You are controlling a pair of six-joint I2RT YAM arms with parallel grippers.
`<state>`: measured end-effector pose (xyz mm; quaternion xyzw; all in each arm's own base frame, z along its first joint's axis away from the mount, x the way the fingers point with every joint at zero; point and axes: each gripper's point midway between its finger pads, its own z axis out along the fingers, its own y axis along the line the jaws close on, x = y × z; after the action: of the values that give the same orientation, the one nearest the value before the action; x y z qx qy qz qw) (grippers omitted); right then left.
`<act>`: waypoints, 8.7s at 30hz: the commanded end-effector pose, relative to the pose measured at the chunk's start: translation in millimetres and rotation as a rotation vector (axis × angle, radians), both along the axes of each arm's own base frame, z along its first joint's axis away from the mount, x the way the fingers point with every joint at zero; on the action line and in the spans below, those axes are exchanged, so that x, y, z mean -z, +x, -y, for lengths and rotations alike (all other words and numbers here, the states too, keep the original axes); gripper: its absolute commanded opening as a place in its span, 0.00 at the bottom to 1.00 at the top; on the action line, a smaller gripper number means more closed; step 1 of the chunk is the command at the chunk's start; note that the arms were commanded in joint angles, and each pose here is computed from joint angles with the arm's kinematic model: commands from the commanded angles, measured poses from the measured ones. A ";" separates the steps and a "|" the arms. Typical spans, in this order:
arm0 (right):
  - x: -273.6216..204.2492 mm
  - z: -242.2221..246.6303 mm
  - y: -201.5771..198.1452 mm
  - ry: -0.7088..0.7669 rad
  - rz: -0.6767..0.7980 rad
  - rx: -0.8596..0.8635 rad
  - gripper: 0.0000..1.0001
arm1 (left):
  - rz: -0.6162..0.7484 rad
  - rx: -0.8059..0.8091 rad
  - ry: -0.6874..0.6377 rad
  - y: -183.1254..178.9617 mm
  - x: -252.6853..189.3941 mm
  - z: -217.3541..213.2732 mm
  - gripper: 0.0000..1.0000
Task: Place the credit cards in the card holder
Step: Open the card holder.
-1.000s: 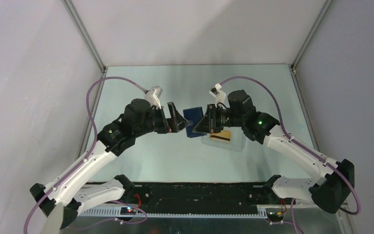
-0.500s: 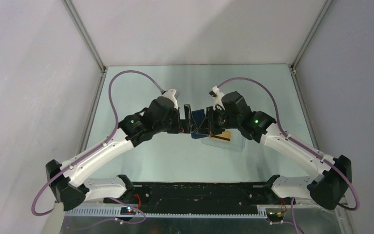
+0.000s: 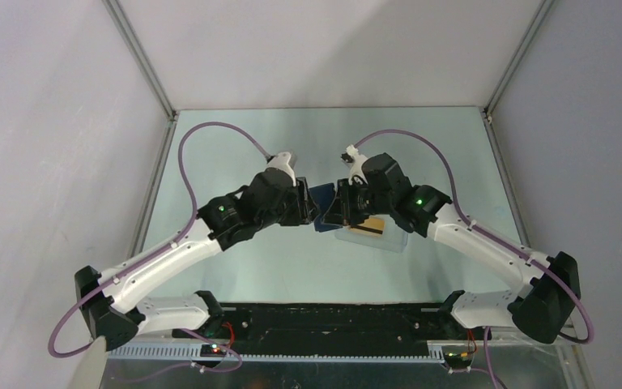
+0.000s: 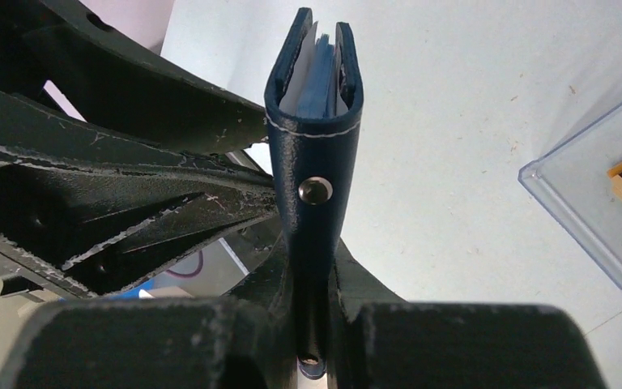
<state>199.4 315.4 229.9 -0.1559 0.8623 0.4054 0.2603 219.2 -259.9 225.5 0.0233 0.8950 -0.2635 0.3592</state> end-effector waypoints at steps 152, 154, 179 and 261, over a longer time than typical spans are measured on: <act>-23.8 -12.9 -10.1 0.140 -0.050 -0.125 0.07 | 0.115 0.012 -0.253 12.0 -17.3 -45.3 0.00; -20.6 -9.4 -6.7 0.125 -0.054 -0.105 0.16 | 0.122 0.018 -0.258 10.7 -19.5 -47.2 0.00; -15.4 25.4 -3.6 0.048 0.239 -0.116 0.96 | 0.141 0.526 -0.100 -36.4 -54.5 -34.4 0.00; -117.2 45.1 -46.3 0.552 0.258 -0.329 0.00 | 0.040 0.557 -0.470 -55.0 -79.1 -16.6 0.90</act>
<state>171.6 276.6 321.9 -0.2406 0.6807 0.6038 0.3379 163.6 -235.5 283.5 0.1732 0.7950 -0.5117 0.2759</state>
